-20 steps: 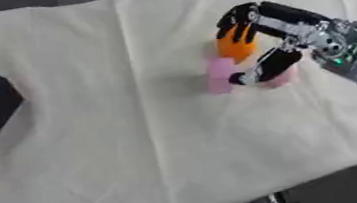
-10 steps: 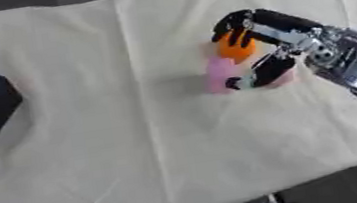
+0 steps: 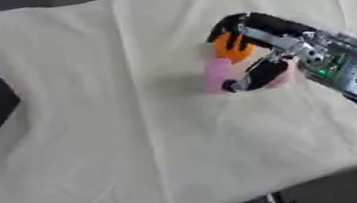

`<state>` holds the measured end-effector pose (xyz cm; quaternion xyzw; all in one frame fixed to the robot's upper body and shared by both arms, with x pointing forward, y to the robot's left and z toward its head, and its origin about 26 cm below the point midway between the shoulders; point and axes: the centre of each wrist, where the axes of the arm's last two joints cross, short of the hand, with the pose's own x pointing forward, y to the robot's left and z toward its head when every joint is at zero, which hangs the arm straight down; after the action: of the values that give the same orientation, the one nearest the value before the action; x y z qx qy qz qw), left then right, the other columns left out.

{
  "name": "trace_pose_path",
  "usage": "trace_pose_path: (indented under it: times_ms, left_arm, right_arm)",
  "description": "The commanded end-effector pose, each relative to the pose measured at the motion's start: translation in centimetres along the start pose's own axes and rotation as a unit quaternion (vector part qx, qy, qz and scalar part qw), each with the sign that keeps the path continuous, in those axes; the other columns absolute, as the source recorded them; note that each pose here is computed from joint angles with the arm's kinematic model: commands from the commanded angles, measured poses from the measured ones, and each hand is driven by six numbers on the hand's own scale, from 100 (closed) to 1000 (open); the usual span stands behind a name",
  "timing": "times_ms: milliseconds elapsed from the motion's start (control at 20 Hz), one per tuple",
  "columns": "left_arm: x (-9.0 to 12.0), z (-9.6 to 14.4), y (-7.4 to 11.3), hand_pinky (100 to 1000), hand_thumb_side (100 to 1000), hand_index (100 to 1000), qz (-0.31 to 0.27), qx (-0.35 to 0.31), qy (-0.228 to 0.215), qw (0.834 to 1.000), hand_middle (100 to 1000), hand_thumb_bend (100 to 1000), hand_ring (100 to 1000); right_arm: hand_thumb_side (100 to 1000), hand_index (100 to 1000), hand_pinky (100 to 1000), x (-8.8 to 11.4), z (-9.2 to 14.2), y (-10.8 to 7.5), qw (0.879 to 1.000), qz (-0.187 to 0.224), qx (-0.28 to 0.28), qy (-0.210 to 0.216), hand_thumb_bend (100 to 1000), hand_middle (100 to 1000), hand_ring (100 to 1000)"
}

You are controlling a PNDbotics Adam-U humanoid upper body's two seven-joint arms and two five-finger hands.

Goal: Pick up the objects with one hand, pass them to the other hand, and then place them into the box on the other side of the table.

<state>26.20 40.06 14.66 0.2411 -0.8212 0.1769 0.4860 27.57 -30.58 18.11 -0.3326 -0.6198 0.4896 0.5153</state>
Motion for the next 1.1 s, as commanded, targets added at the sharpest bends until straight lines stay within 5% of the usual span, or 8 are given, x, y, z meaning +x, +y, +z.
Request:
trace_pose_path:
  times_ms: [50,1100]
  left_arm:
    - [0.89,-0.69,0.17,918,832,717,-0.006,-0.003,-0.018,1.0,734,137,687]
    - [0.74,-0.58,-0.07,921,838,716,-0.002,-0.005,-0.015,1.0,731,136,678]
  right_arm:
    - [100,817,635,0.1,0.11,-0.47,1.0,0.016,-0.013,0.007,532,856,704]
    - [100,778,640,0.44,-0.06,0.06,0.999,0.001,-0.024,0.037,472,858,715]
